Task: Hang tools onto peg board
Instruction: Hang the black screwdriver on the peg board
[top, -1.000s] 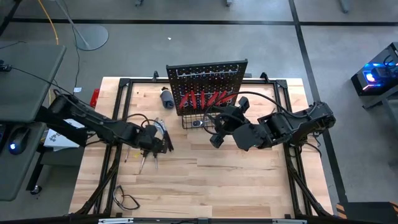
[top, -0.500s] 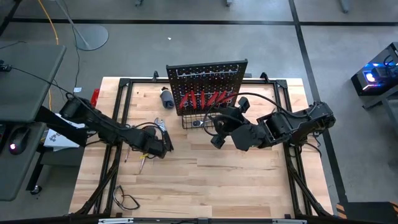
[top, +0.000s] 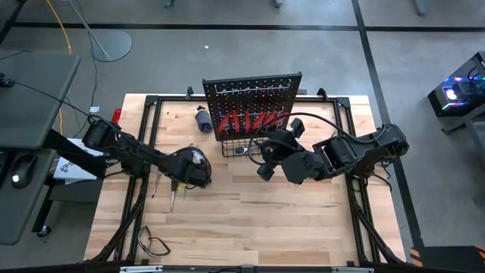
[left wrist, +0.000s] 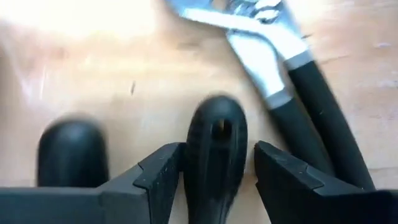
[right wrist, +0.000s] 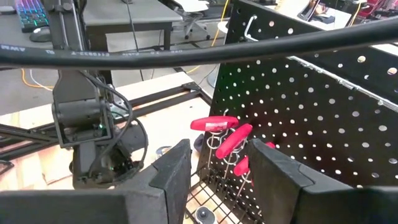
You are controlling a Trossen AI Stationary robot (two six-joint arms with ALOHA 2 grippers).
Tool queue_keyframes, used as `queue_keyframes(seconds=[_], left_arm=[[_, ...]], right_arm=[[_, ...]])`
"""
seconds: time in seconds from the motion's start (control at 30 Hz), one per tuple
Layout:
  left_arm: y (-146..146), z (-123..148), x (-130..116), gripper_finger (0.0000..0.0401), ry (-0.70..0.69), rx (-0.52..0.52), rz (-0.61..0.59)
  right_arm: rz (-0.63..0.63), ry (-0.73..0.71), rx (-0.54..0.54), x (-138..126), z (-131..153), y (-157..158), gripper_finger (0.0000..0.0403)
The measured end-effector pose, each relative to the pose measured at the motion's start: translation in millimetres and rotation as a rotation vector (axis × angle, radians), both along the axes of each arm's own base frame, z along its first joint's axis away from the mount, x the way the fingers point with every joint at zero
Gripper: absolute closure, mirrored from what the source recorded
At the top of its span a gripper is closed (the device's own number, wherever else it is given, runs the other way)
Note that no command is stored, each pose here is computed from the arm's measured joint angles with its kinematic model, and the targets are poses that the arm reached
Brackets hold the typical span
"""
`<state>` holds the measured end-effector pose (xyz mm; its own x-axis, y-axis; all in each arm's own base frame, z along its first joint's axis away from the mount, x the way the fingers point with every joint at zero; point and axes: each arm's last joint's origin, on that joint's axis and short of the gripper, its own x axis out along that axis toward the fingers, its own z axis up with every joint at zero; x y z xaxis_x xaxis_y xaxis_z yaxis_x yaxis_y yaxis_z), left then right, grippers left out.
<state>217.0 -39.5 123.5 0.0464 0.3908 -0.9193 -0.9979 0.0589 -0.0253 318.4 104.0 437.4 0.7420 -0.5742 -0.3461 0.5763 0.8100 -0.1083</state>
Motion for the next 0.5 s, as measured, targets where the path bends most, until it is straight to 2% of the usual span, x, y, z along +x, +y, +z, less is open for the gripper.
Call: queue_keyframes(seconds=[0.1, 0.2, 0.37, 0.5], left_arm=[[1.1, -2.6, 1.4, 0.0246, 0.034, 0.027, -0.074], [1.2, -6.4, 1.0, 0.0293, 0.063, 0.032, -0.082], [-4.4, -0.3, -2.4, 0.0294, 0.059, 0.021, -0.134], [-12.4, 15.6, -15.9, 0.0294, 0.068, -0.015, -0.183]], right_arm=[[0.000, 0.000, 0.001, -0.1, -0.1, 0.1, 0.0252], [-0.006, -0.005, 0.013, -0.3, -0.6, 0.0, 0.0252], [-0.003, -0.006, 0.021, -0.4, -0.7, 0.2, 0.0252], [0.010, -0.005, 0.024, -1.3, -0.6, 3.0, 0.0252]])
